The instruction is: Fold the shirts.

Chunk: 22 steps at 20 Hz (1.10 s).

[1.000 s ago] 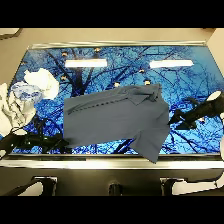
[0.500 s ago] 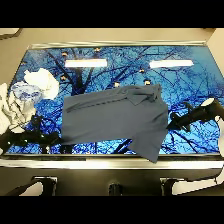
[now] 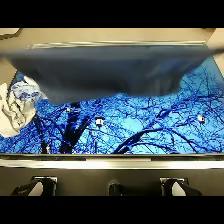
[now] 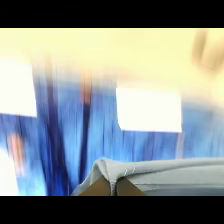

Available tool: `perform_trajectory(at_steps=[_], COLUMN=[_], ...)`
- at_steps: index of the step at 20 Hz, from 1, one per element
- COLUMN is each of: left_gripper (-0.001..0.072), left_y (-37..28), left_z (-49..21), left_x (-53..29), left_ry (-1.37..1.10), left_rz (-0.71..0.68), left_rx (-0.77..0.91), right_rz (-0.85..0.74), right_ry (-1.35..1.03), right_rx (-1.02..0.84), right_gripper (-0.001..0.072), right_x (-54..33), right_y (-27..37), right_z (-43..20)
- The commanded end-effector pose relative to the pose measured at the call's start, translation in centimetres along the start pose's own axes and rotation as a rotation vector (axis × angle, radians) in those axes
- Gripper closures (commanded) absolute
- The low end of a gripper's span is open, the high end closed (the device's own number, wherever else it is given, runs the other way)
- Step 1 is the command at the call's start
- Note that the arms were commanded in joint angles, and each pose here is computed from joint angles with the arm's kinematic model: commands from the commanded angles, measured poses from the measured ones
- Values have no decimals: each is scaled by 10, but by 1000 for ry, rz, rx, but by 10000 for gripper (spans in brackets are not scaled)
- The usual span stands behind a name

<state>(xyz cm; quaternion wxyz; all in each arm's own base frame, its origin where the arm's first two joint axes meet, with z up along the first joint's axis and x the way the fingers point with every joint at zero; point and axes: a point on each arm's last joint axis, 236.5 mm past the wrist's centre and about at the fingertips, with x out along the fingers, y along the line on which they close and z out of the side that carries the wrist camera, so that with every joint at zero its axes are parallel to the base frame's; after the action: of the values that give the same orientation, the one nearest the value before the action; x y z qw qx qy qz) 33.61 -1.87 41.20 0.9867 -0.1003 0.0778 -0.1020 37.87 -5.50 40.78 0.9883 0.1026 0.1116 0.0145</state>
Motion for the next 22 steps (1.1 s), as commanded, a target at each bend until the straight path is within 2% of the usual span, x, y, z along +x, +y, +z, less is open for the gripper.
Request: perform_trajectory(at_steps=[1, 3, 8, 12, 15, 17, 19, 21, 22], left_gripper=[680, 680, 681, 681, 680, 680, 680, 680, 680], left_y=[-83, -99, -99, -74, -32, 10, 55, 87, 99], left_z=[125, 132, 133, 98, 27, -43, -142, -255, -294], left_x=[-135, -167, -183, -140, -62, -2, 52, 89, 105], left_ry=[-440, -511, -539, -335, -19, 208, 459, 700, 759], left_rz=[-42, -44, -28, 17, 29, 48, 75, 81, 97], left_rx=[128, 157, 107, 100, -11, -57, -184, -261, -299], right_rz=[-68, -150, -153, -175, -150, -93, -50, -65, -48], right_ry=[-625, -672, -646, -488, -171, 232, 693, 924, 962], right_rx=[-209, -279, -226, -193, -68, -38, 46, 81, 80], right_gripper=[662, 662, 663, 663, 664, 666, 666, 666, 666], right_x=[-203, -248, -263, -219, -131, -59, -4, 47, 78], right_y=[79, 84, 87, 64, 29, 5, -26, -44, -40], right_z=[128, 124, 110, 90, 40, -43, -153, -235, -264])
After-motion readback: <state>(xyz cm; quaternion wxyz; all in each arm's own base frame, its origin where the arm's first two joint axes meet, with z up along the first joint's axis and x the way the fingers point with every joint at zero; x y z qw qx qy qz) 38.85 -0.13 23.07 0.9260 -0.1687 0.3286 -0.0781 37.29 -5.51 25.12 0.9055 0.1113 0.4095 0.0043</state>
